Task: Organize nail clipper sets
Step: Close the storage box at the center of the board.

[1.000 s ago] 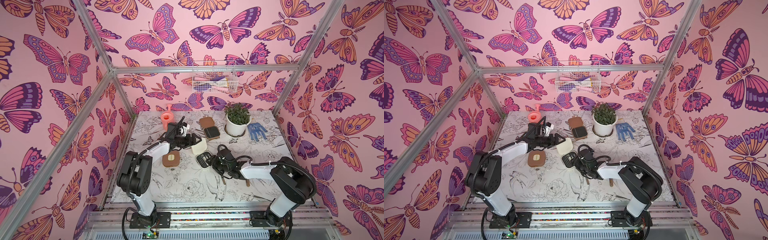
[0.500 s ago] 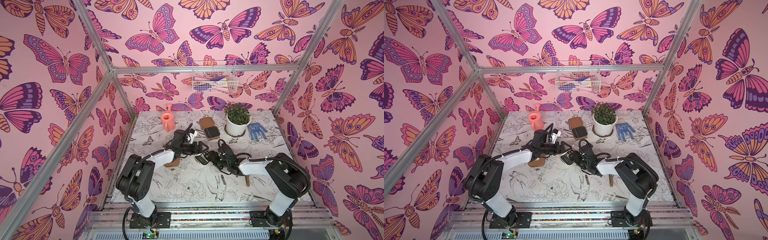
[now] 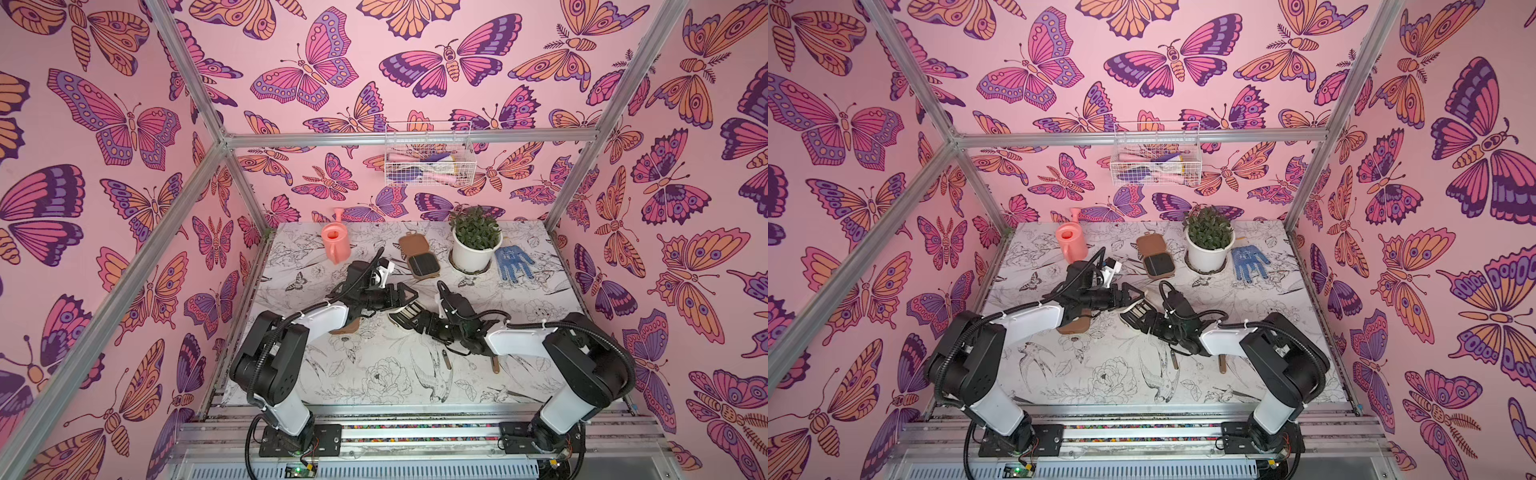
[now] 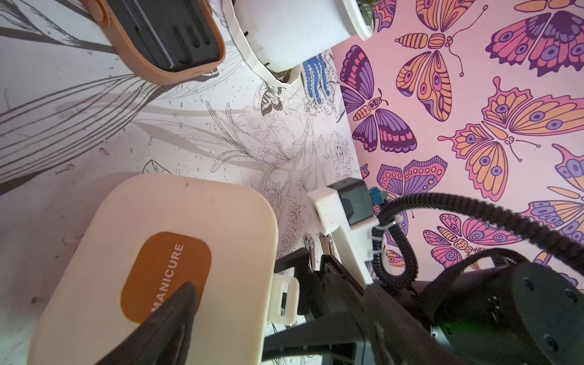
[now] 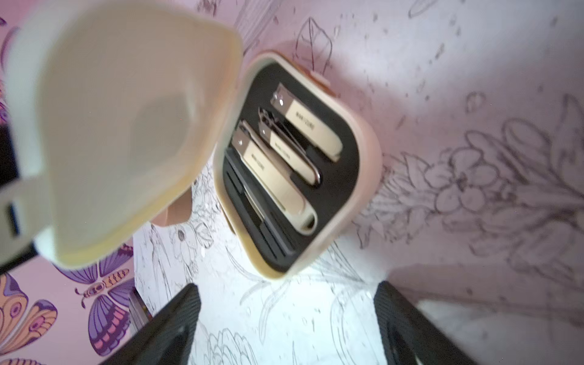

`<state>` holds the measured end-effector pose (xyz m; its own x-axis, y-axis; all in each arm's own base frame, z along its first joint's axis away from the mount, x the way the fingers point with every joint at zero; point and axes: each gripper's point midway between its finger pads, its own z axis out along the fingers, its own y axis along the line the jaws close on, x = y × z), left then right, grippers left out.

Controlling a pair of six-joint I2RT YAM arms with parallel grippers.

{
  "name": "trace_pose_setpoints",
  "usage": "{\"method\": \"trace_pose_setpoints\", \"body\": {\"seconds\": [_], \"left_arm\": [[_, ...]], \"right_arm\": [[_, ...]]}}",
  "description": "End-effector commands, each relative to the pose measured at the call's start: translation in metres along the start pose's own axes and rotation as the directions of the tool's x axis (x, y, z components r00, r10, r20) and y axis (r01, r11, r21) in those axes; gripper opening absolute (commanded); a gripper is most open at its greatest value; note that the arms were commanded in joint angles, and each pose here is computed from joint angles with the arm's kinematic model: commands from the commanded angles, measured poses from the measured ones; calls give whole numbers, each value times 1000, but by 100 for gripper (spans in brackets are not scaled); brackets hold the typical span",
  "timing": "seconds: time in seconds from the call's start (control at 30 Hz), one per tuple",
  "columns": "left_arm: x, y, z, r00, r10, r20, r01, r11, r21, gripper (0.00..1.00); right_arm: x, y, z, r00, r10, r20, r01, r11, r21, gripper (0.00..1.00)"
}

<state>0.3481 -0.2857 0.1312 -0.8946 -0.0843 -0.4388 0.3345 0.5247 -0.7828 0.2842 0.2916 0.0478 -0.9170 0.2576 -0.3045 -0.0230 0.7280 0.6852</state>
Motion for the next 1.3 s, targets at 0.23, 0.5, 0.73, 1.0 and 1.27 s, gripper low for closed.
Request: {"method": "trace_pose_setpoints", "body": {"seconds": [0.23, 0.5, 0.73, 1.0, 1.27], "left_arm": [[29, 12, 20, 998, -34, -60, 32, 999, -26, 84], [65, 48, 27, 987, -130, -97, 114, 982, -150, 82], [75, 87, 15, 983, -160, -90, 117, 924, -365, 79], [75, 96, 4, 987, -128, -99, 71, 891, -449, 79], [74, 96, 6, 987, -123, -104, 64, 891, -449, 78]], "right_arm": [[-6, 3, -57, 999, -27, 35, 26, 999, 26, 85], [-16, 0, -47, 994, 101, 33, -102, 995, 20, 60], [-11, 1, -14, 983, 180, -29, -181, 983, -34, 46], [-22, 3, -8, 976, 219, 14, -218, 975, -53, 45], [-30, 14, -14, 970, 240, 25, -238, 969, -68, 36]]}}
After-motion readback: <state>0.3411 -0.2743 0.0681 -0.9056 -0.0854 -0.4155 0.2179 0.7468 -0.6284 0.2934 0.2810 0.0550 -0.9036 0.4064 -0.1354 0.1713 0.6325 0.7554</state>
